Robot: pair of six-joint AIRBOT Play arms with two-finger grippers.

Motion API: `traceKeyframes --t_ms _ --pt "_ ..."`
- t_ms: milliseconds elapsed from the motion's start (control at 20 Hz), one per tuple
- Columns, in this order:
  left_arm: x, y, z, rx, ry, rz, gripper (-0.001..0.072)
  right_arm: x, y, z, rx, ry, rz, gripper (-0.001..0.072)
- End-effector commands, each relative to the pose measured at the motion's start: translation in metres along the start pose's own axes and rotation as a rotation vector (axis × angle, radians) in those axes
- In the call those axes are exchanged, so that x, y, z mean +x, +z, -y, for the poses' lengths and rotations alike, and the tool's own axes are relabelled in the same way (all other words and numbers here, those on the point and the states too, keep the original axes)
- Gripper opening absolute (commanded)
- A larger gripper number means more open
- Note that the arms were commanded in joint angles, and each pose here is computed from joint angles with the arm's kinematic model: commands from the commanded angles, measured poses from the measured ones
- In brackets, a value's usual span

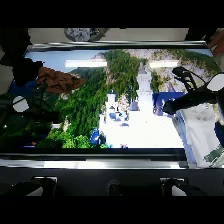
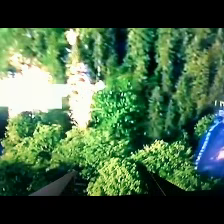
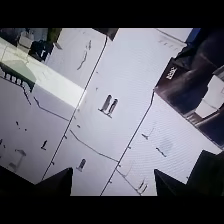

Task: Fold the shirts.

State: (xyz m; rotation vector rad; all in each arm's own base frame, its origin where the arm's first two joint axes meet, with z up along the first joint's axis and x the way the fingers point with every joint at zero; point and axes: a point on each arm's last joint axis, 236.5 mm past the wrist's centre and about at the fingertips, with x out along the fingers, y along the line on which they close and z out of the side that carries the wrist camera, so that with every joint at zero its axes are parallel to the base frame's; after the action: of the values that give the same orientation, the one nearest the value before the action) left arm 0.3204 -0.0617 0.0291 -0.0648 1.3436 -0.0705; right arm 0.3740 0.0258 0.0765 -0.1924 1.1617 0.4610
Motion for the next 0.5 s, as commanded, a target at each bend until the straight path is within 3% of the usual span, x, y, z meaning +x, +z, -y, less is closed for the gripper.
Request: traceKeyframes --t_ms 0,50,100,250,450 --pt "0.0 0.032 0.006 -0.008 -0.025 0.132 0.0537 -0.003 0.031 0.02 -0.009 -0.085 0.13 0.0604" --pt "-0.002 0.048 0.01 -0.011 -0.043 0.197 0.0563 -0.004 0.036 0.024 -0.009 -0.104 0.154 0.0604" --pt "-0.006 0.07 0.01 -0.025 -0.051 0.288 0.0715 -0.006 0.042 0.028 -0.009 -0.12 0.18 0.0605" --pt "-0.014 0.141 -0.039 -0.335 -0.07 0.442 0.072 -0.006 0.045 0.027 -0.002 -0.118 0.193 0.0605" --pt "0.016 0.192 -0.138 -0.769 -0.197 0.365 0.072 -0.004 0.04 0.013 0.009 -0.057 0.168 0.0604"
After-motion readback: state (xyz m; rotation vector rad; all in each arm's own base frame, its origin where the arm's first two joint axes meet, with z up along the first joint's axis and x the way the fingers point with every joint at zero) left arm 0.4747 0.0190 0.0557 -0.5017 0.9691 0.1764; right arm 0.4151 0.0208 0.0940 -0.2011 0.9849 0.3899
